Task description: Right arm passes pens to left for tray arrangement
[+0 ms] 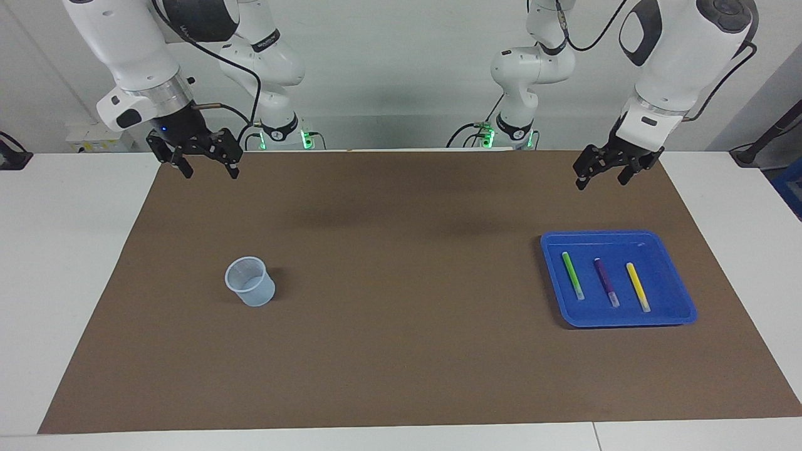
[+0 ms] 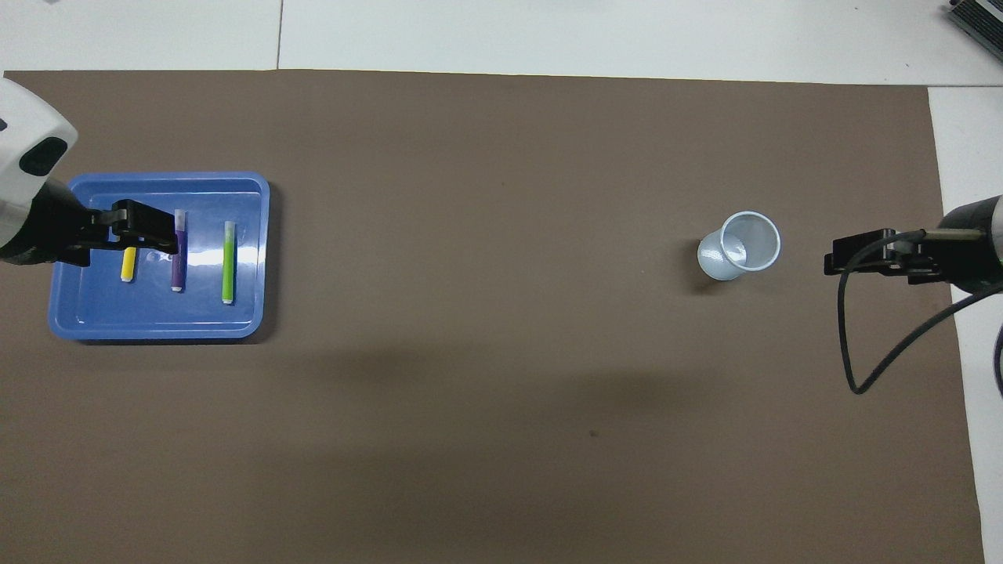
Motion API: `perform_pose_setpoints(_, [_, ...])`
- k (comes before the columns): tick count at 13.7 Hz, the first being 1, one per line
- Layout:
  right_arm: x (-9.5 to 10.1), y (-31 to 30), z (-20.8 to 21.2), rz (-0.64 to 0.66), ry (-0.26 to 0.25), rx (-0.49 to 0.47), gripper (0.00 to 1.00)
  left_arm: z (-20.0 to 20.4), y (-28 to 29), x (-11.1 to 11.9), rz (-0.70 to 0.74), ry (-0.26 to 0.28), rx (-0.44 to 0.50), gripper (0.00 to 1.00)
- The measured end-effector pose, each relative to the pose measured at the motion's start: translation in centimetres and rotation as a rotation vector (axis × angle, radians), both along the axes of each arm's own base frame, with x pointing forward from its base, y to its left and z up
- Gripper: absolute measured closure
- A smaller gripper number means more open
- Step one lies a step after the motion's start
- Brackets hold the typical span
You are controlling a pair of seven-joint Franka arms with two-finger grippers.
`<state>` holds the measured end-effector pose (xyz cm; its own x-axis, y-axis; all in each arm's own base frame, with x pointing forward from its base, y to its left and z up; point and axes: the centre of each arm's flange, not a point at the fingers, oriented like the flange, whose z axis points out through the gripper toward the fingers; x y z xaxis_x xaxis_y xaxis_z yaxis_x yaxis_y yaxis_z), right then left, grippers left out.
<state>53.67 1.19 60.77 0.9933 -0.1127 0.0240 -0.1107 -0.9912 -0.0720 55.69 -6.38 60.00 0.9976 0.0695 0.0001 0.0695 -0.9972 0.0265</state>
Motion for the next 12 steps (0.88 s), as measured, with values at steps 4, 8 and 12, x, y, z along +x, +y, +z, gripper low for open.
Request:
perform_pose_setpoints(4, [-0.01,0.13,0.00,0.002,0.000,0.000,0.00,-0.02,0.04,0.02,0.000,-0.001,0.001,0.00])
perform_pose_setpoints(8, [-0.05,0.16,-0.04,0.003,0.004,0.000,0.00,0.18,-0.18,0.24,-0.002,-0.024,-0.002,0.00])
perform_pose_setpoints(12, [-0.12,0.17,-0.09,0.004,0.010,0.000,0.00,0.21,-0.30,0.26,-0.004,-0.027,-0.002,0.00])
